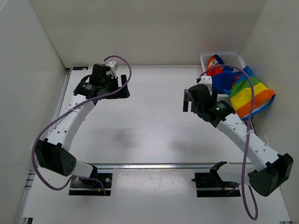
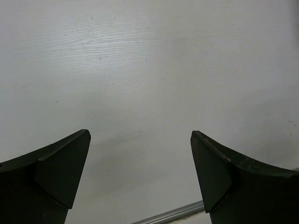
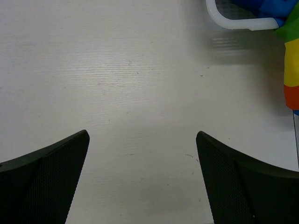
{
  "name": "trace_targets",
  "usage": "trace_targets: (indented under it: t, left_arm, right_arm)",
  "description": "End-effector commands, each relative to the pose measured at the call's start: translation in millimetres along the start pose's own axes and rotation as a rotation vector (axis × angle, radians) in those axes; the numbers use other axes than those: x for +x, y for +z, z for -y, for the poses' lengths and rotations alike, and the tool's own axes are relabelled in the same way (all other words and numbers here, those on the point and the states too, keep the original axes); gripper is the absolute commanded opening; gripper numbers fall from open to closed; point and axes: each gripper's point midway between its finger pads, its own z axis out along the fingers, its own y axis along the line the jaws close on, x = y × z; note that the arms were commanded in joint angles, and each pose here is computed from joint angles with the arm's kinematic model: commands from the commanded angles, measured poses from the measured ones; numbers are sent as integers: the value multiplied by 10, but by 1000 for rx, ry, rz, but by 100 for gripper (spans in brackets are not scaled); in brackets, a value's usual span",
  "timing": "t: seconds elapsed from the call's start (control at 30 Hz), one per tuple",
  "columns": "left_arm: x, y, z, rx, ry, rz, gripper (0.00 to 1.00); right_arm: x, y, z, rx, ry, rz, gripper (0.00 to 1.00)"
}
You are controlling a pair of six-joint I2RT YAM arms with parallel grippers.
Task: Fold and stack the shorts
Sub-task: Grab the shorts from the pile
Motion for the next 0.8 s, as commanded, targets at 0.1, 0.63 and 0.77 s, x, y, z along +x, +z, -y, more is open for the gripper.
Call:
trace_targets:
  t: [0.1, 0.63, 0.77]
  left_arm:
    - [-80, -198, 74, 49, 20, 60, 100]
    - [-72, -416, 74, 95, -3, 94, 100]
    - [-101, -410, -12, 55, -21, 106, 100]
  right_arm:
    - [-201, -22, 100, 80, 45, 47, 100]
    - [-1214, 1230, 1155, 188, 306, -94, 91]
    - [-1144, 1713, 1500, 257, 375, -186, 100]
